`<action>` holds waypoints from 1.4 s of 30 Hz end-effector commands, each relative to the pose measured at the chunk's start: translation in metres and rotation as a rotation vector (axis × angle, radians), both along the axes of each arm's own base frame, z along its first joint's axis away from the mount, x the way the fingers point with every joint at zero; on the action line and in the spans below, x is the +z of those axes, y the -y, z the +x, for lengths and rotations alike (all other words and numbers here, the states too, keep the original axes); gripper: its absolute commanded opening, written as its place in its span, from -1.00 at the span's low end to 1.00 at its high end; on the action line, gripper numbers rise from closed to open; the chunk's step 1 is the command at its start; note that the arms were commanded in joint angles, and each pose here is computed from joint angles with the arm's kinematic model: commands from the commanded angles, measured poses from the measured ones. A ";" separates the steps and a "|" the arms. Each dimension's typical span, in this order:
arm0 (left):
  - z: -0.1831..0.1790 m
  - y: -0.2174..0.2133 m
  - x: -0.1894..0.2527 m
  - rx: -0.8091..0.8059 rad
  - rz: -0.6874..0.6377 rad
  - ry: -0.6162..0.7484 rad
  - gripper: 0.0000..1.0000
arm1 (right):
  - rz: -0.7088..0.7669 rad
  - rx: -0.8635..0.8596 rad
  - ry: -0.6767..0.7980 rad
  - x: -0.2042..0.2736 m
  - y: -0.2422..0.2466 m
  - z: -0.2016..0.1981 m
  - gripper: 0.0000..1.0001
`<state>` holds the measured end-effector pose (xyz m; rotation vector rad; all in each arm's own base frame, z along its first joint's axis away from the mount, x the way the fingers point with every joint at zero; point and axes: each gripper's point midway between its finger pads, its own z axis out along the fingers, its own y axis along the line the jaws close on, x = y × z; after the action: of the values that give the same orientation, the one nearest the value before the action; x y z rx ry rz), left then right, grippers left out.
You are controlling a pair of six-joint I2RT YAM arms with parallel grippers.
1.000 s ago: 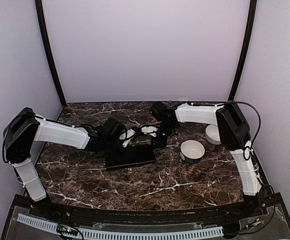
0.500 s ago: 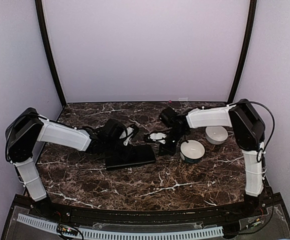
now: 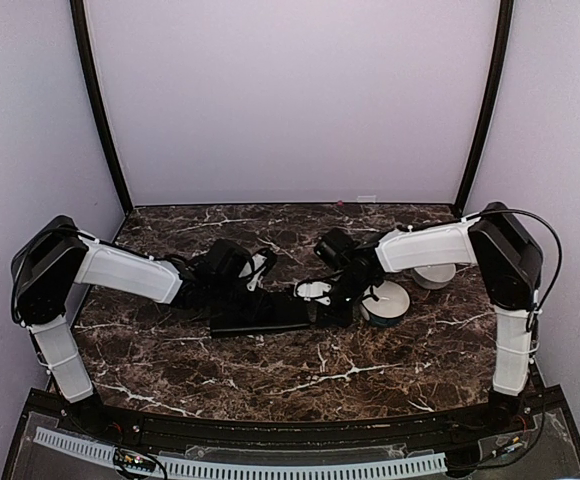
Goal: Sort the hair-cutting tools
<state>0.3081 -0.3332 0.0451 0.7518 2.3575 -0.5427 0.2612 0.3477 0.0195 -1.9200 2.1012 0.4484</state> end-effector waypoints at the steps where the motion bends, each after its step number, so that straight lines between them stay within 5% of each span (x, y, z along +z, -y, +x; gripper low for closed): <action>1: -0.056 -0.055 -0.090 0.012 0.253 -0.279 -0.53 | -0.084 0.039 -0.147 -0.014 0.022 -0.043 -1.00; 11: -0.048 -0.053 -0.078 0.000 0.273 -0.246 -0.51 | -0.025 0.001 -0.095 0.017 0.017 -0.022 -0.98; 18: -0.039 -0.042 -0.040 -0.040 0.222 -0.173 -0.46 | -0.001 -0.018 -0.030 0.045 0.034 -0.023 -0.70; 27: -0.030 -0.049 0.014 -0.045 0.254 -0.079 -0.43 | 0.095 -0.108 0.073 0.100 0.064 -0.001 -0.66; 38: -0.019 -0.099 0.082 -0.019 0.443 0.126 -0.34 | 0.229 -0.557 0.386 0.169 0.175 0.070 -0.69; 42: 0.003 -0.121 0.120 0.072 0.406 0.193 -0.23 | 0.313 -0.743 0.558 0.221 0.224 0.088 -0.67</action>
<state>0.2904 -0.2434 0.1213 0.9323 2.3857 -0.0536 0.3239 0.1549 0.1854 -1.1095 2.1312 0.1575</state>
